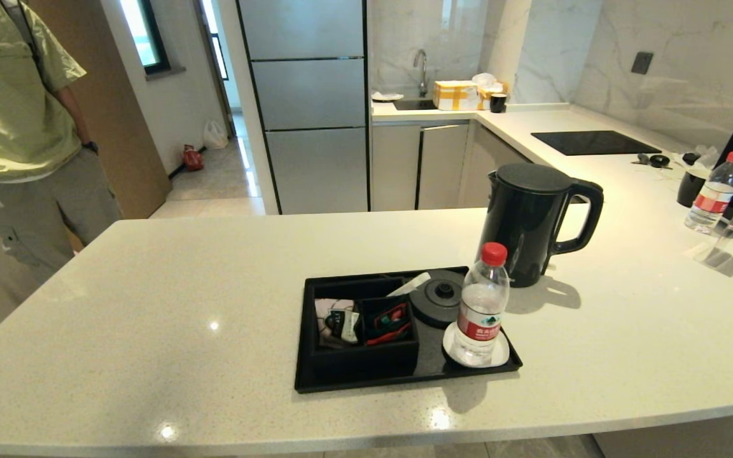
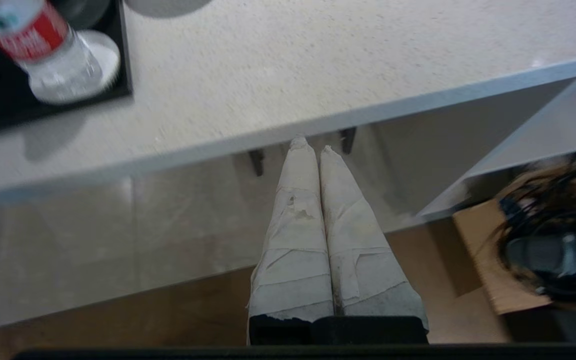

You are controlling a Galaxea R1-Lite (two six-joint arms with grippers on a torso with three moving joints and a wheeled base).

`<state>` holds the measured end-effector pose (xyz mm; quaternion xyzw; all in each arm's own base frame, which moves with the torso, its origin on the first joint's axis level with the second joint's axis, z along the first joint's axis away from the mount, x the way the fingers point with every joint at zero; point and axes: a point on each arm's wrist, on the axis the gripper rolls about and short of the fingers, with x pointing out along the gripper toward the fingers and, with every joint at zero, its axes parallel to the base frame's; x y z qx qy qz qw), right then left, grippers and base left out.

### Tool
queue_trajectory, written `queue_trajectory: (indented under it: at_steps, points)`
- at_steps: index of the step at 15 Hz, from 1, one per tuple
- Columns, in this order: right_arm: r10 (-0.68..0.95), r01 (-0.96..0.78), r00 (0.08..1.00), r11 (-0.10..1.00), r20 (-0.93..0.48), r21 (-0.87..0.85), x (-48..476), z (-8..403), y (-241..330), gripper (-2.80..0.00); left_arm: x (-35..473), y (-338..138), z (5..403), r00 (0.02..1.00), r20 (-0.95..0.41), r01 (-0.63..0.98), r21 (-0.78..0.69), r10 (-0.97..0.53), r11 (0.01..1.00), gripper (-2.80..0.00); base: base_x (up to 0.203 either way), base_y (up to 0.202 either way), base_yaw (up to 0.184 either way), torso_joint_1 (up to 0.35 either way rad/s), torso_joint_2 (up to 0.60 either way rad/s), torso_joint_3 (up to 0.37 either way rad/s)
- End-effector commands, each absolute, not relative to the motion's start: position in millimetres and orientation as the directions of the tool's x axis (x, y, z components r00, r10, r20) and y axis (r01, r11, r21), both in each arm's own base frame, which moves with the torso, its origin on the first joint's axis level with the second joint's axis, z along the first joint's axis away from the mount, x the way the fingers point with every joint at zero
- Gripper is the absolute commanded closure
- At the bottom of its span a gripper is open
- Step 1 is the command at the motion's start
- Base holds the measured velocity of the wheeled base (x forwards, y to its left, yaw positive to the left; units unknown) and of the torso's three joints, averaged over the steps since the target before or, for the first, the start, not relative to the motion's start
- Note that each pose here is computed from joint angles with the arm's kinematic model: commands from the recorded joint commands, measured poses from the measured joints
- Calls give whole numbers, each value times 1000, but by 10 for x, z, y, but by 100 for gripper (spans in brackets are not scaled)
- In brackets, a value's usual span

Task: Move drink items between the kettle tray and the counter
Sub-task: Return the kettle to its original position

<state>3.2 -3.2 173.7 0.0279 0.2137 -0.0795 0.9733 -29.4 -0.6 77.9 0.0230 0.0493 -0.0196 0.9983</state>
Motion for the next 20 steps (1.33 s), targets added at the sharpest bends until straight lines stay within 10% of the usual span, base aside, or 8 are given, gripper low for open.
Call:
queue_trajectory:
  at_steps: [1,12,20]
  points:
    - [-131,181,814,983,-566,32,568,1816,-30,0,-294,-6,778,994,-101,41,44,-37,998,0,0,0,0,0,0,0]
    - [-51,143,896,974,-441,179,3406,1651,-129,0,-294,-6,778,994,-101,41,44,-37,998,0,0,0,0,0,0,0]
    - [-83,168,906,971,-415,172,3658,1555,-290,0,-294,-6,778,994,-101,41,44,-37,998,0,0,0,0,0,0,0]
